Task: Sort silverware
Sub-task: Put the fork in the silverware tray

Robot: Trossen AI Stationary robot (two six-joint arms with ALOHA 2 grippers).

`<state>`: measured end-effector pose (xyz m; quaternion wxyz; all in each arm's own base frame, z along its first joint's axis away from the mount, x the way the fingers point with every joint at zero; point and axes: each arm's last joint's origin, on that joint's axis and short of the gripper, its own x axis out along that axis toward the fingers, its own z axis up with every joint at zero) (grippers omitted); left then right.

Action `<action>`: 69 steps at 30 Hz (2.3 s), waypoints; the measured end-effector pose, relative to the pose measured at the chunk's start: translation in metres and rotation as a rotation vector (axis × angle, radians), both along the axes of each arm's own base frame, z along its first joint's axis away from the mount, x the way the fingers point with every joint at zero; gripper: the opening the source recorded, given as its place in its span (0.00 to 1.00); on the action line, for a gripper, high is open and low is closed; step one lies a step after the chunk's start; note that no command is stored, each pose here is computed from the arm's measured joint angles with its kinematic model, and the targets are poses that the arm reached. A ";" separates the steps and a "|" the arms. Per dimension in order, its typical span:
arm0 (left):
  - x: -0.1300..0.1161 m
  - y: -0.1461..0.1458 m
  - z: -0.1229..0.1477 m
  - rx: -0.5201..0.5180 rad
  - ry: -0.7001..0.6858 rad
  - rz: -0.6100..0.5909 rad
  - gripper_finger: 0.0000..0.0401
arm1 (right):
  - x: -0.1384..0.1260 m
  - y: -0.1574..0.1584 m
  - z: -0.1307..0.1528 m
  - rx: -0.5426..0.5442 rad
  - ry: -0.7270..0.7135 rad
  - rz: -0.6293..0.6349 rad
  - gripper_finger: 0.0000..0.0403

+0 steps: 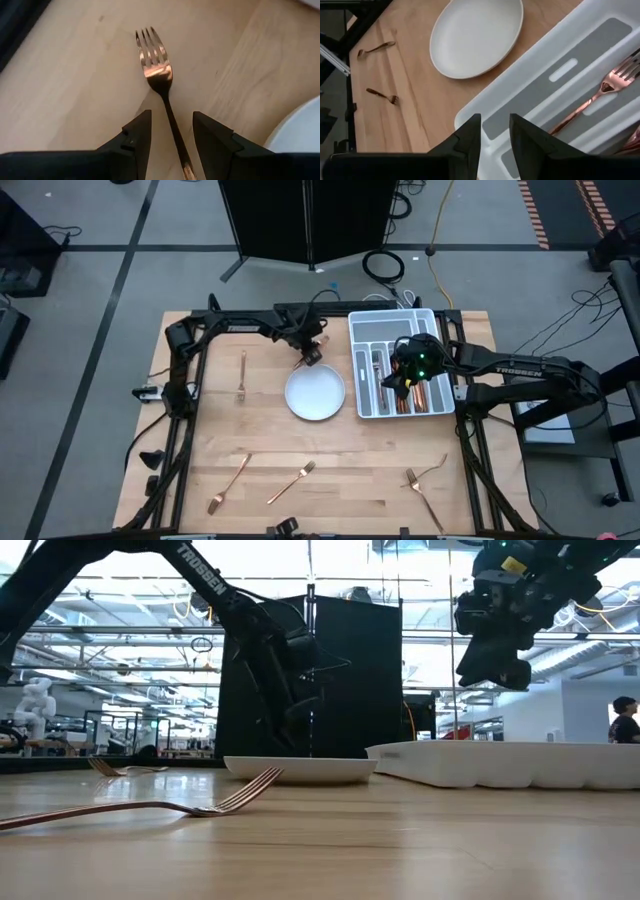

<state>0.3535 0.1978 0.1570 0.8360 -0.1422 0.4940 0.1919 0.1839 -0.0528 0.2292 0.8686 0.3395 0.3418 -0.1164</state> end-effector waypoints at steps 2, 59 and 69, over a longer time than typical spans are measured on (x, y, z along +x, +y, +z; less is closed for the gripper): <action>0.000 0.000 -0.005 -0.011 0.020 0.000 0.35 | 0.000 0.000 0.000 0.001 0.006 0.001 0.23; 0.139 -0.126 -0.005 -0.710 -0.908 0.601 0.00 | -0.060 0.027 0.048 -0.183 -0.261 -0.076 0.23; 0.165 -0.126 -0.017 -0.643 -0.875 0.723 0.00 | -0.062 0.030 0.043 -0.143 -0.218 -0.028 0.23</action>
